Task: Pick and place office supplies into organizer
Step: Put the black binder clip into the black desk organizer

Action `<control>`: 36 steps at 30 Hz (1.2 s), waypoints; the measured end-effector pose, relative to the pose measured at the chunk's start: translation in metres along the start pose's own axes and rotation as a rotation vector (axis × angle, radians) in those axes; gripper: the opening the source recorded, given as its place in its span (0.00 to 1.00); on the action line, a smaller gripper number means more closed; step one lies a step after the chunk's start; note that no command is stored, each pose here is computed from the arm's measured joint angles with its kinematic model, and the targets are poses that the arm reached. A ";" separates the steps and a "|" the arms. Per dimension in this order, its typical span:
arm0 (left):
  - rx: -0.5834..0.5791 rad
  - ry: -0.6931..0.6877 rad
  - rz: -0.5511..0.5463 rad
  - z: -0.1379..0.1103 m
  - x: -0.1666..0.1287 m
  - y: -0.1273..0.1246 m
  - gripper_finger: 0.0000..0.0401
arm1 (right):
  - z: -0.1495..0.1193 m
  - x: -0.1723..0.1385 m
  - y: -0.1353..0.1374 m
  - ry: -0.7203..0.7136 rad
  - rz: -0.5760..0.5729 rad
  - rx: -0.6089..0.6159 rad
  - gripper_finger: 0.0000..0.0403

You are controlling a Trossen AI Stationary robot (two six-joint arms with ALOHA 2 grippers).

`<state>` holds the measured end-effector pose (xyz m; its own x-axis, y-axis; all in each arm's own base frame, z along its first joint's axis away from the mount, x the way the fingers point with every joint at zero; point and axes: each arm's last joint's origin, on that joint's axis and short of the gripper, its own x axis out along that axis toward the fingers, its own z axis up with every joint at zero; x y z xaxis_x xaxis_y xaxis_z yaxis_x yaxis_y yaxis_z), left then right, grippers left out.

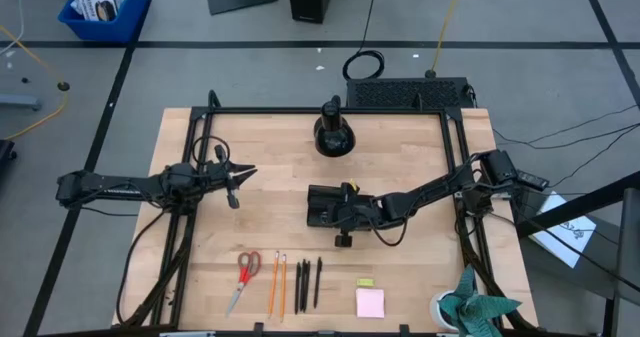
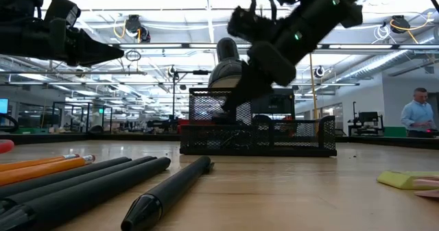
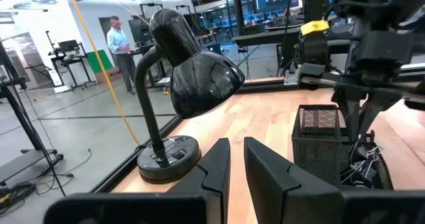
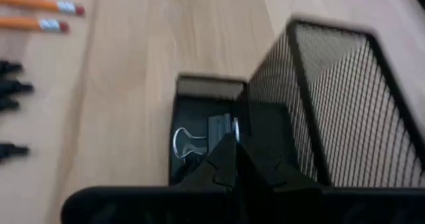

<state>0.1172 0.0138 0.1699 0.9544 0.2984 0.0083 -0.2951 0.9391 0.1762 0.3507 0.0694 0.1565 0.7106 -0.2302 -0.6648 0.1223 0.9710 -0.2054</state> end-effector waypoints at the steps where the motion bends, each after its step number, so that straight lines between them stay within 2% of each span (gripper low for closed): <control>1: 0.000 -0.001 0.000 0.000 0.000 0.000 0.13 | -0.003 0.001 -0.001 0.005 -0.002 -0.001 0.00; 18: 0.000 -0.001 0.000 0.000 0.000 0.000 0.13 | -0.013 0.004 -0.005 0.037 0.014 0.022 0.01; 36: -0.004 -0.002 0.001 0.000 0.000 0.000 0.13 | -0.008 0.004 -0.004 -0.013 0.022 0.055 0.31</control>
<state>0.1171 0.0138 0.1701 0.9543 0.2987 0.0105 -0.2960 0.9396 0.1718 0.3476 0.0640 0.1491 0.7225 -0.2086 -0.6591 0.1448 0.9779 -0.1508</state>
